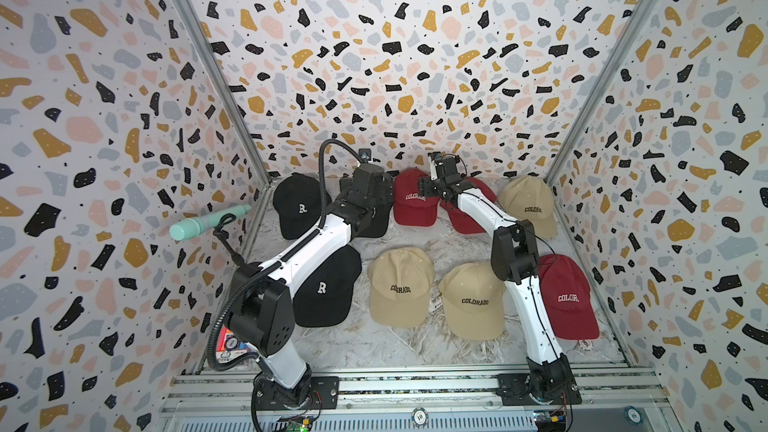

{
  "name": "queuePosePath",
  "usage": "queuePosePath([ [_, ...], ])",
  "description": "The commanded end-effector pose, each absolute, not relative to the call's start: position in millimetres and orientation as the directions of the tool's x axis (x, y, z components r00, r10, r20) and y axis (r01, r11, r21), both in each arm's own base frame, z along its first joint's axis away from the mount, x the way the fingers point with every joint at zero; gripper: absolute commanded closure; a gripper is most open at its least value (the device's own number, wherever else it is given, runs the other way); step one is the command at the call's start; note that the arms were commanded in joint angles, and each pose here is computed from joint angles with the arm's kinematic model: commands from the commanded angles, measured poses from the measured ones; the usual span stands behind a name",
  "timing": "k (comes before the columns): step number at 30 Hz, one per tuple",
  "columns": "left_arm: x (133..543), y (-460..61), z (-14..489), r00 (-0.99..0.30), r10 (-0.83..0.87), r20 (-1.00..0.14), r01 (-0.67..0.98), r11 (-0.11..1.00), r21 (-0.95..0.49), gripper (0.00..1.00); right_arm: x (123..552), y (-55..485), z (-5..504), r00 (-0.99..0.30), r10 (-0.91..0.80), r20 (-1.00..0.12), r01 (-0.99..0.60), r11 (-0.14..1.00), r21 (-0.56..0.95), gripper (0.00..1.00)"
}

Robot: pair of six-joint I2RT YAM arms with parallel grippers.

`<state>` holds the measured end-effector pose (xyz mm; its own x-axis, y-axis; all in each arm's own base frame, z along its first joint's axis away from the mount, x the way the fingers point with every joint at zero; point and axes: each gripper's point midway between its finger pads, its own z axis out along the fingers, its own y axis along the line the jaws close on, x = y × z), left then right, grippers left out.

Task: Stack the baseball caps by color
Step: Pick up the baseball cap from the center of the board.

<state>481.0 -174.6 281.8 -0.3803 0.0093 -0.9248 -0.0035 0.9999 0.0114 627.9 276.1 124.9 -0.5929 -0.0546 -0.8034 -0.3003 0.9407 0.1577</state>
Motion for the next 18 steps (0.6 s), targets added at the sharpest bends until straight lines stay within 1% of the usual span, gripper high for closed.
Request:
queuePosePath([
  [1, 483.3, -170.1, 290.7, -0.353, 0.023, -0.935, -0.019, 0.999, 0.031, 0.00, 639.2, 281.7, 145.2, -0.555, 0.005, -0.832, -0.313, 0.925, 0.214, 0.21],
  [18, 485.5, -163.1, 278.9, -0.390, 0.056, -0.919, -0.038, 0.996, 0.077, 0.00, 642.1, 295.6, 163.8, -0.534, 0.064, -0.843, -0.352, 0.890, 0.291, 0.21],
])
